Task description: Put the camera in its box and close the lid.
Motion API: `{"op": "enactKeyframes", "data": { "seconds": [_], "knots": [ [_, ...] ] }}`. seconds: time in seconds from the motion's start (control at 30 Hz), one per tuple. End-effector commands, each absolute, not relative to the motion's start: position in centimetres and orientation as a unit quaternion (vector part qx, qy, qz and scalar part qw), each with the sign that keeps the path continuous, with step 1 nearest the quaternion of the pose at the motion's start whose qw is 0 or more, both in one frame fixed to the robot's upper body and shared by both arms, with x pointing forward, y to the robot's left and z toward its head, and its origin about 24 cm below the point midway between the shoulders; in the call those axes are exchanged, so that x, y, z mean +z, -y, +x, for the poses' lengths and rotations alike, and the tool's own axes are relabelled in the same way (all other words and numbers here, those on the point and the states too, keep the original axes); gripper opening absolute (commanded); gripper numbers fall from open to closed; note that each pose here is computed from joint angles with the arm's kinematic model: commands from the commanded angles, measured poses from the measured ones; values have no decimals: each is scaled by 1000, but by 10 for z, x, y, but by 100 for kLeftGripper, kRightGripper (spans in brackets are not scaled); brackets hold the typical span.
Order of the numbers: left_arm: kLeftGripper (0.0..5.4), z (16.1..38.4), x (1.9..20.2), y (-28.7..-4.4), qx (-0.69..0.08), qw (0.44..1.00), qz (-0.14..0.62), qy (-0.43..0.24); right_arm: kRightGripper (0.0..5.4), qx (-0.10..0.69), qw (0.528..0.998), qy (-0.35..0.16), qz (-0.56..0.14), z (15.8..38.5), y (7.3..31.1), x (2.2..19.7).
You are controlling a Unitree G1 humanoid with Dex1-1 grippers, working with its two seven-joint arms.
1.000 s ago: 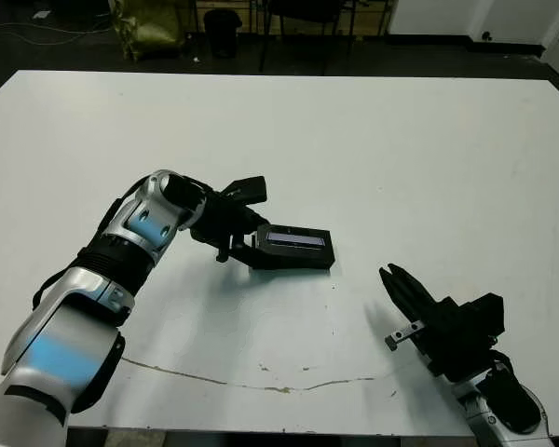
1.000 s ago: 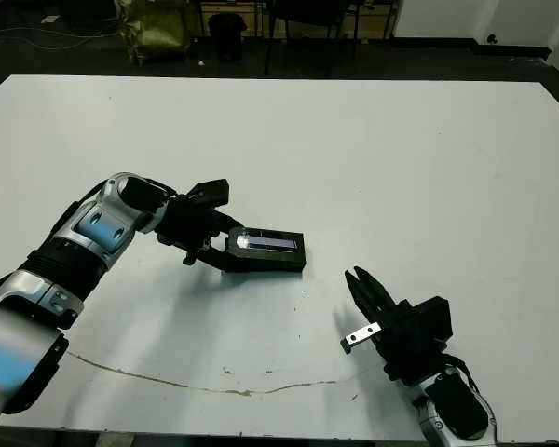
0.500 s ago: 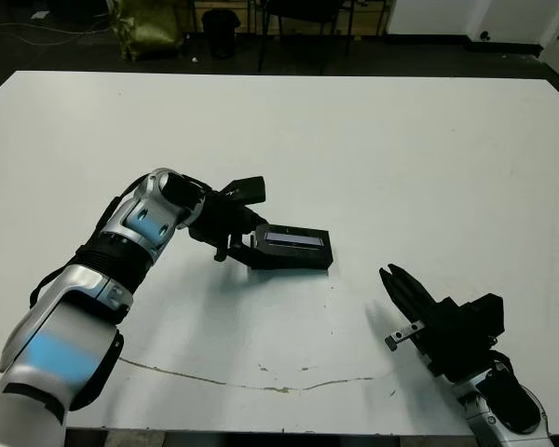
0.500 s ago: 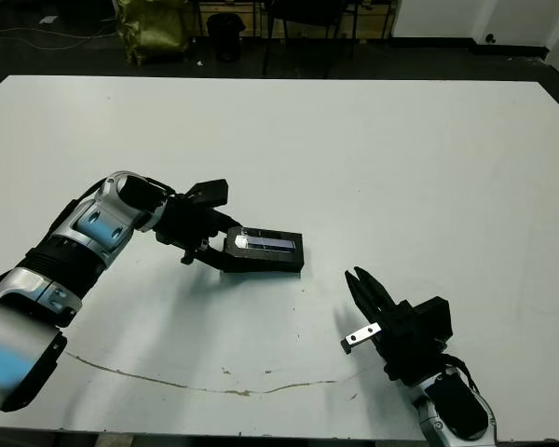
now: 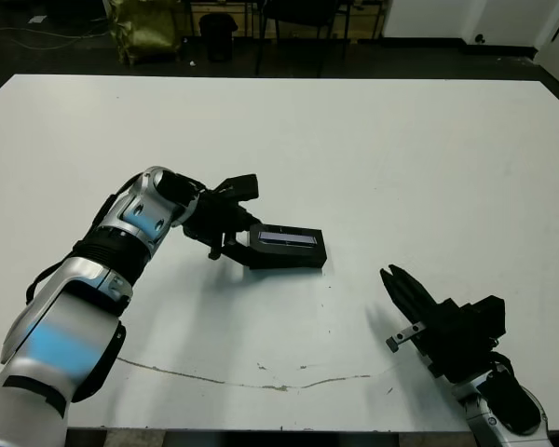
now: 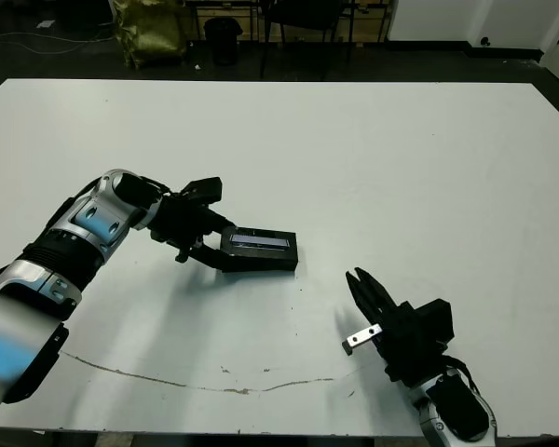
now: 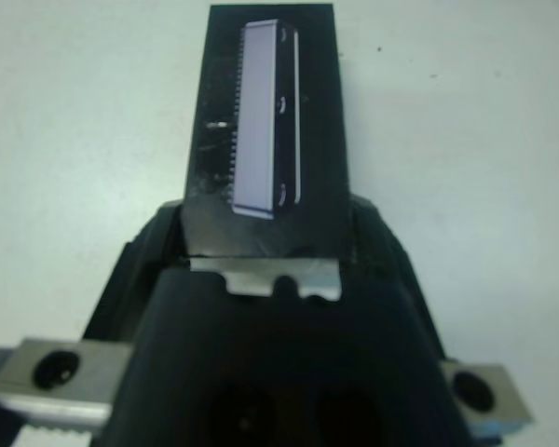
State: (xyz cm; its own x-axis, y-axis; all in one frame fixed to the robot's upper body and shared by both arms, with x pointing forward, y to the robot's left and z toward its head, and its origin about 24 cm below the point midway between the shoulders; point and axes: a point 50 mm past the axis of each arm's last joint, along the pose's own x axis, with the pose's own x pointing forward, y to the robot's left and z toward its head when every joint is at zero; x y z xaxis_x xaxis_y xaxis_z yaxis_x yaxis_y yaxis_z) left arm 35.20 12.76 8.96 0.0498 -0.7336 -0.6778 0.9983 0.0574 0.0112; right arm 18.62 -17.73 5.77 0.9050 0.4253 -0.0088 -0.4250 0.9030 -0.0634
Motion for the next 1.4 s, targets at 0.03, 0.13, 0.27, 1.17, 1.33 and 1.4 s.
{"op": "enactKeyframes", "data": {
  "seconds": [0.03, 0.13, 0.27, 1.17, 1.33, 1.4],
  "knots": [
    [241, 347, 68, -161, -592, 686, 259, -335, 0, 211, 977, -11, -36, 185, 180, 56],
    [241, 347, 65, -163, -587, 688, 251, -344, 0, 214, 976, -8, -32, 186, 180, 56],
    [241, 346, 62, -165, -582, 692, 243, -350, 0, 212, 977, -12, -36, 186, 180, 57],
    [443, 317, 25, -179, -635, 607, 356, -319, 0, 215, 976, -3, -27, 185, 183, 55],
    [539, 312, 22, -198, -627, 598, 365, -341, 0, 215, 976, -6, -33, 185, 183, 54],
    [539, 310, 21, -207, -621, 595, 363, -358, 0, 217, 976, -4, -32, 185, 184, 54]
  ]
}}
